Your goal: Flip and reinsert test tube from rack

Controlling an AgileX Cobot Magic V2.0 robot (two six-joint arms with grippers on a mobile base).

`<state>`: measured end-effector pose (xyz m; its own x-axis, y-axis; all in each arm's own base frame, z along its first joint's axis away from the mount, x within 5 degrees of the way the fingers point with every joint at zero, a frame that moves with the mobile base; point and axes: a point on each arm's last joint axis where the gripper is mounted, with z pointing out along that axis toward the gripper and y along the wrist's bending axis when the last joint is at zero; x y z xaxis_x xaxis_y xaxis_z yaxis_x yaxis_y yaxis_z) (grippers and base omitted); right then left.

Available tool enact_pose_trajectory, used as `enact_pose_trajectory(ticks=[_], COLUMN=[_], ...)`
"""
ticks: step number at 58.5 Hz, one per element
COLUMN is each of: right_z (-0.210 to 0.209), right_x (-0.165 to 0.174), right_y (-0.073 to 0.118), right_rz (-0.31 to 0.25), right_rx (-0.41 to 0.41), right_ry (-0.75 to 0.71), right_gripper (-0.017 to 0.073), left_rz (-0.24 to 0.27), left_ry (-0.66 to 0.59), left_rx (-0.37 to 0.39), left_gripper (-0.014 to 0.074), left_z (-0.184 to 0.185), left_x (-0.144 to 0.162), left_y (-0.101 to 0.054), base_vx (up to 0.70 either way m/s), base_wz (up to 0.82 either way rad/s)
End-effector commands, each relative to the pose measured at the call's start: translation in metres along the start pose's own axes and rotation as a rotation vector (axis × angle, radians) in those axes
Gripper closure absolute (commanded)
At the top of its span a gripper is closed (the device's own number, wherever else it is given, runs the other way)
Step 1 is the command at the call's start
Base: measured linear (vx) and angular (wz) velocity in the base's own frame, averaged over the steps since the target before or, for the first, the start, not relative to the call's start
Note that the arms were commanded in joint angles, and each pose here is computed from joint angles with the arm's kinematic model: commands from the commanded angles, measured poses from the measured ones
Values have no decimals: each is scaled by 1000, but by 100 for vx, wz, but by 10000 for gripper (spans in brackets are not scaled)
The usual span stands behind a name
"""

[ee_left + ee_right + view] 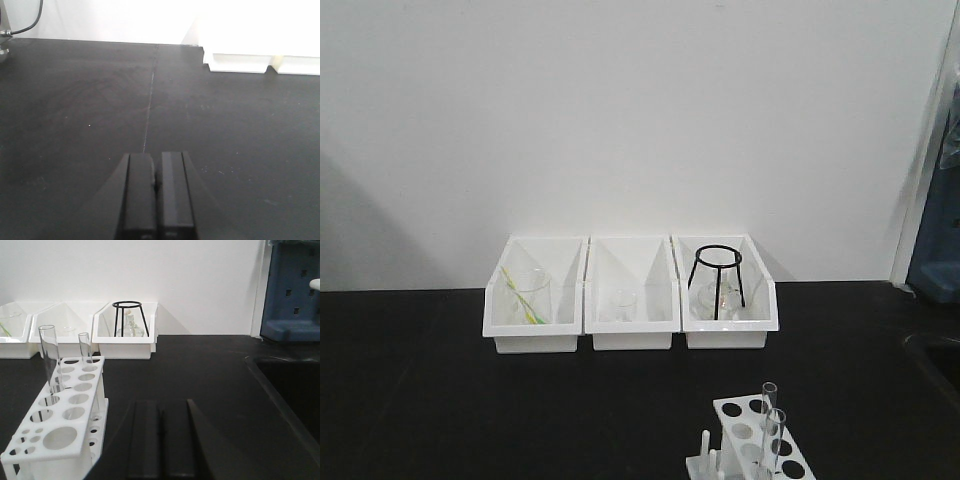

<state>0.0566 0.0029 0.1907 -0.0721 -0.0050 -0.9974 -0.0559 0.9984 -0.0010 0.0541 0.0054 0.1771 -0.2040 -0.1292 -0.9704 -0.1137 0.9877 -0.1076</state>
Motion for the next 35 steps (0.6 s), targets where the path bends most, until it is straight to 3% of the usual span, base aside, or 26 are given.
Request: enact_pose_trajectory(ticks=[1, 35], right_z=[-1, -1], right_x=[-7, -7], right_y=[0, 0], right_rz=[-15, -15], right_rx=[1, 1], right_ry=[-88, -88], right_gripper=[571, 571], left_rz=[-2, -2], left_ry=[-96, -96], left_rx=[23, 23], left_gripper=[600, 600], left_z=[-1, -1], left_x=[-8, -8], left_y=[-2, -2], base_vx=[0, 0], base_wz=[0, 0])
